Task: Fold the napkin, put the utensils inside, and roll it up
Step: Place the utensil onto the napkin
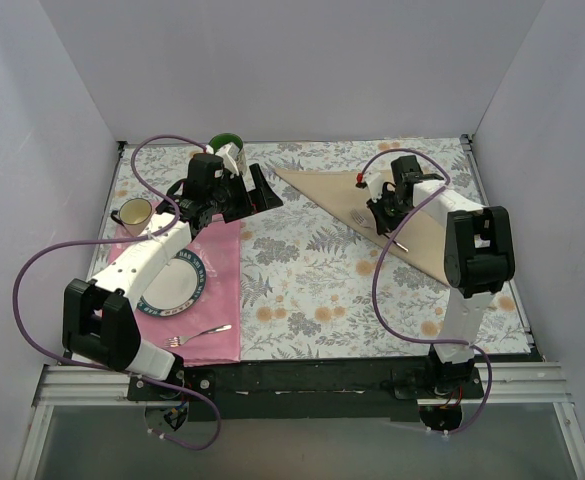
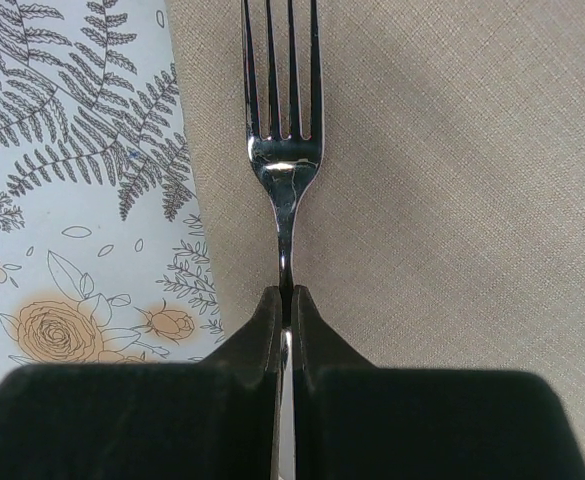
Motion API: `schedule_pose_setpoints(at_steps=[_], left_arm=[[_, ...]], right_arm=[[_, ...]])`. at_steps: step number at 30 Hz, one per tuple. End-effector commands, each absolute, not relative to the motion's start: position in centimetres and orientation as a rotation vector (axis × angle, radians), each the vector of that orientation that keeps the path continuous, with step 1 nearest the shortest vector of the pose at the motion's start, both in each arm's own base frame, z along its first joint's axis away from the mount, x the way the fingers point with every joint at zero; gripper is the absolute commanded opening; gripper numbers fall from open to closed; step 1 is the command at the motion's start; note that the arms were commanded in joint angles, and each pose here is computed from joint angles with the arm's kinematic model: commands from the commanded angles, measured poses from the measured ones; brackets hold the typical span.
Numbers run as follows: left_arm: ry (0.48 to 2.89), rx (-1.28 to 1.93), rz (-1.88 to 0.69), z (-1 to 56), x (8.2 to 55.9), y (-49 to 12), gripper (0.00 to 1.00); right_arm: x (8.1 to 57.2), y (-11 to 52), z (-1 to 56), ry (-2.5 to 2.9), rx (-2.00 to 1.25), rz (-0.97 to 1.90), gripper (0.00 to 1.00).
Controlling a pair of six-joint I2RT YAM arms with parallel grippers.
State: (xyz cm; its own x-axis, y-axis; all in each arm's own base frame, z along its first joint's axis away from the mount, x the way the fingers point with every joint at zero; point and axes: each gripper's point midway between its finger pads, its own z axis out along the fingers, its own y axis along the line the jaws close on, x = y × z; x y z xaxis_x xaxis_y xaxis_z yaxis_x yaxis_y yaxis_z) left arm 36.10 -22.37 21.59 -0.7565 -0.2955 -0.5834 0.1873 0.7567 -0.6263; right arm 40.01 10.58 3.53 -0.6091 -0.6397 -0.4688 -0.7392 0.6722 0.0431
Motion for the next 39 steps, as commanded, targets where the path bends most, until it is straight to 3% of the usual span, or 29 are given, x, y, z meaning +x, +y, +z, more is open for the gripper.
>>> schedule_pose_setpoints(at_steps=[1, 21, 24, 26, 29, 34, 39], left_arm=[[2.203, -0.051, -0.899, 23.5, 36.8, -22.5, 0.98], [2.219, -0.055, -0.898, 22.8, 36.7, -22.4, 0.98], [2.223, -0.058, -0.902, 22.7, 36.7, -22.5, 0.98], [2.225, -0.066, -0.91, 22.4, 36.8, -22.6, 0.98], [2.252, -0.089, -0.938, 21.2, 37.4, -23.2, 0.98], [2.263, -0.117, -1.021, 20.5, 38.6, -25.4, 0.95], [2.242, -0.083, -1.014, 21.2, 39.4, -26.9, 0.93]], right_arm=[[41.5, 10.9, 4.2, 2.416, -1.074, 0.321, 0.01], [41.3, 10.6, 2.8, 2.478, -1.023, 0.316, 0.02], [41.2, 10.5, 2.6, 2.491, -1.019, 0.311, 0.08], [41.4, 10.2, 2.9, 2.504, -0.987, 0.273, 0.26], [42.4, 10.6, 5.2, 2.465, -0.934, 0.222, 0.37], [42.9, 11.8, 8.2, 2.362, -1.016, 0.18, 0.41], [42.6, 12.0, 6.9, 2.379, -1.097, 0.215, 0.38]])
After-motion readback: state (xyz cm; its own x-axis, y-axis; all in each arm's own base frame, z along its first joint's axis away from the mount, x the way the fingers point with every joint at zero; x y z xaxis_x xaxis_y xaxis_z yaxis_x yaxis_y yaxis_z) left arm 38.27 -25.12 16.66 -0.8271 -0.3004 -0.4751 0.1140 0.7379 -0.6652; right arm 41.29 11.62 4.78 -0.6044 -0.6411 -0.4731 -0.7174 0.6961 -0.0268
